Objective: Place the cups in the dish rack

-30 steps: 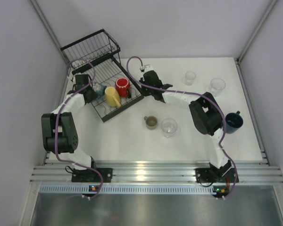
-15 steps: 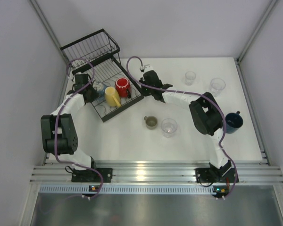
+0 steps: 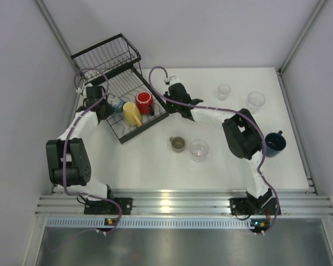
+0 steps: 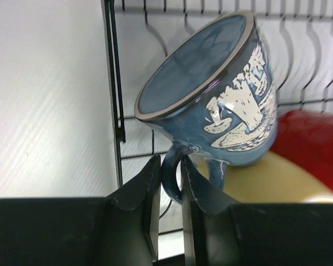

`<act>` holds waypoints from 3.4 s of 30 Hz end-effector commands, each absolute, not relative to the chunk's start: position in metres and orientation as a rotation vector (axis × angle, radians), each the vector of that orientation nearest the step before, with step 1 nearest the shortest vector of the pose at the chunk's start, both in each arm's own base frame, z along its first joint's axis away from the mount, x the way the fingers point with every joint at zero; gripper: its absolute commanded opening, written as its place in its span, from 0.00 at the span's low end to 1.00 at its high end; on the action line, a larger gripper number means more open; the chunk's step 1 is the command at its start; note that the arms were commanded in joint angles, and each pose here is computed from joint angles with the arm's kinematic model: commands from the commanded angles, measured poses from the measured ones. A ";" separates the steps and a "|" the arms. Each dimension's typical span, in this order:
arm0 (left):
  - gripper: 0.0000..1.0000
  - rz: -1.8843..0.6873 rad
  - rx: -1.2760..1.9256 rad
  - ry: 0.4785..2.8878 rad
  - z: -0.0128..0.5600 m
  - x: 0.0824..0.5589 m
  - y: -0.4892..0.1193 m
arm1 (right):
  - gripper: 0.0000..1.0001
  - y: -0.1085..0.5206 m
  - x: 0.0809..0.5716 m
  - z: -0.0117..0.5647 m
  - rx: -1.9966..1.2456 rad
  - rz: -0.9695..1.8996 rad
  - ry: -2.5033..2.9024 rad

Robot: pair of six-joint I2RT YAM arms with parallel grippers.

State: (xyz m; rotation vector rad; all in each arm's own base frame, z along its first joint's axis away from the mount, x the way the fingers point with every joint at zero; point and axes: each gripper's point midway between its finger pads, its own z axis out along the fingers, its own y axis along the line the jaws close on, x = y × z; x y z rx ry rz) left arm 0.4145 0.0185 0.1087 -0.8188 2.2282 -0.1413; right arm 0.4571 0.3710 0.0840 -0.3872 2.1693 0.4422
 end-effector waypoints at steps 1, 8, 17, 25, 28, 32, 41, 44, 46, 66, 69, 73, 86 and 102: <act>0.00 -0.236 -0.741 1.691 0.273 0.467 0.039 | 0.00 0.377 0.448 0.088 -0.422 0.451 2.192; 0.00 -0.250 -0.736 1.694 0.278 0.464 0.036 | 0.00 0.377 0.447 0.088 -0.416 0.453 2.195; 0.00 -0.268 -0.702 1.719 0.274 0.461 0.031 | 0.00 0.379 0.446 0.091 -0.420 0.459 2.188; 0.00 -0.269 -0.677 1.794 0.246 0.450 0.025 | 0.00 0.377 0.443 0.094 -0.420 0.468 2.180; 0.00 -0.207 -0.644 1.793 0.242 0.448 0.032 | 0.00 0.377 0.443 0.097 -0.421 0.472 2.174; 0.00 -0.143 -0.595 1.762 0.243 0.447 0.038 | 0.00 0.379 0.443 0.097 -0.425 0.475 2.170; 0.00 0.055 -0.523 1.751 0.250 0.438 0.046 | 0.00 0.381 0.443 0.092 -0.433 0.486 2.175; 0.00 0.095 -0.502 1.735 0.258 0.437 0.048 | 0.00 0.382 0.443 0.098 -0.438 0.494 2.162; 0.00 0.099 -0.453 1.740 0.260 0.437 0.036 | 0.07 0.383 0.444 0.103 -0.436 0.499 2.150; 0.00 0.444 -0.396 1.659 0.233 0.430 0.054 | 0.28 0.385 0.444 0.118 -0.466 0.539 2.099; 0.00 0.482 -0.410 1.649 0.227 0.435 0.056 | 0.32 0.381 0.446 0.119 -0.462 0.538 2.095; 0.00 0.580 -0.375 1.658 0.214 0.439 0.057 | 0.34 0.374 0.446 0.120 -0.459 0.531 2.091; 0.00 0.783 -0.331 1.565 0.207 0.440 0.055 | 0.36 0.362 0.449 0.136 -0.450 0.539 2.042; 0.00 0.867 -0.274 1.524 0.190 0.468 0.043 | 0.36 0.351 0.446 0.145 -0.433 0.545 2.017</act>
